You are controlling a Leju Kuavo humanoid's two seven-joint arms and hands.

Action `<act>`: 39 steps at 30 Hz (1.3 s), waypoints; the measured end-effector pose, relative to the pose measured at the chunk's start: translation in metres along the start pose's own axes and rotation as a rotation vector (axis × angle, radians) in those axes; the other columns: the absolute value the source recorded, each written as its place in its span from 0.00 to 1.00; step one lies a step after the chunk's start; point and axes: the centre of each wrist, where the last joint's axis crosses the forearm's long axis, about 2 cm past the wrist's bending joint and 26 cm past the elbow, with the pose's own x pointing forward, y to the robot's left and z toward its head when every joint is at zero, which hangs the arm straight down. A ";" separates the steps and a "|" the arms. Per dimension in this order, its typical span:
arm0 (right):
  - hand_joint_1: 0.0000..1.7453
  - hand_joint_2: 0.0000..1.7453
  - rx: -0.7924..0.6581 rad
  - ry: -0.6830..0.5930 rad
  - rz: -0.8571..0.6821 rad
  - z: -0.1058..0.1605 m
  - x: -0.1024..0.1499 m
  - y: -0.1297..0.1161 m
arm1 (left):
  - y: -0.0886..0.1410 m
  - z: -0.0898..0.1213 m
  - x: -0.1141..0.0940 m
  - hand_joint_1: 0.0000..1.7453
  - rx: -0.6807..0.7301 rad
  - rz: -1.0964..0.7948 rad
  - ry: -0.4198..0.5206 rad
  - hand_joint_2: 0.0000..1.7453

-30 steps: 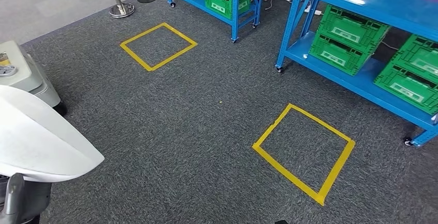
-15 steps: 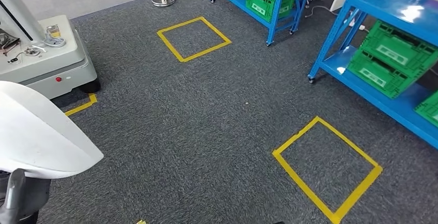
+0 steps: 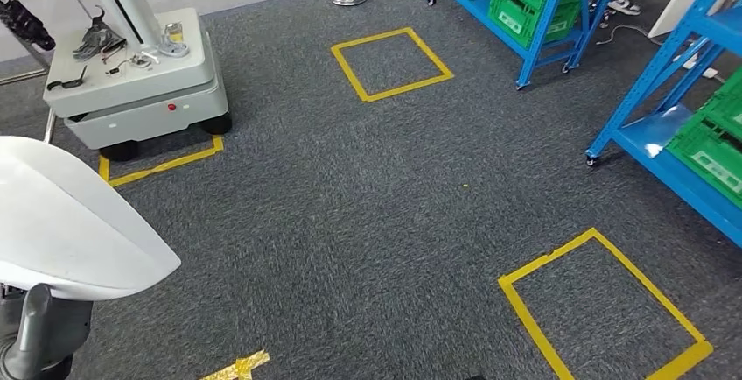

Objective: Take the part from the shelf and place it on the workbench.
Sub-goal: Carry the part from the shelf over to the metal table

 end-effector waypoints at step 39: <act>0.00 1.00 0.034 0.052 0.195 0.001 -0.012 0.005 | 0.006 0.054 0.049 1.00 0.126 -0.108 -0.092 1.00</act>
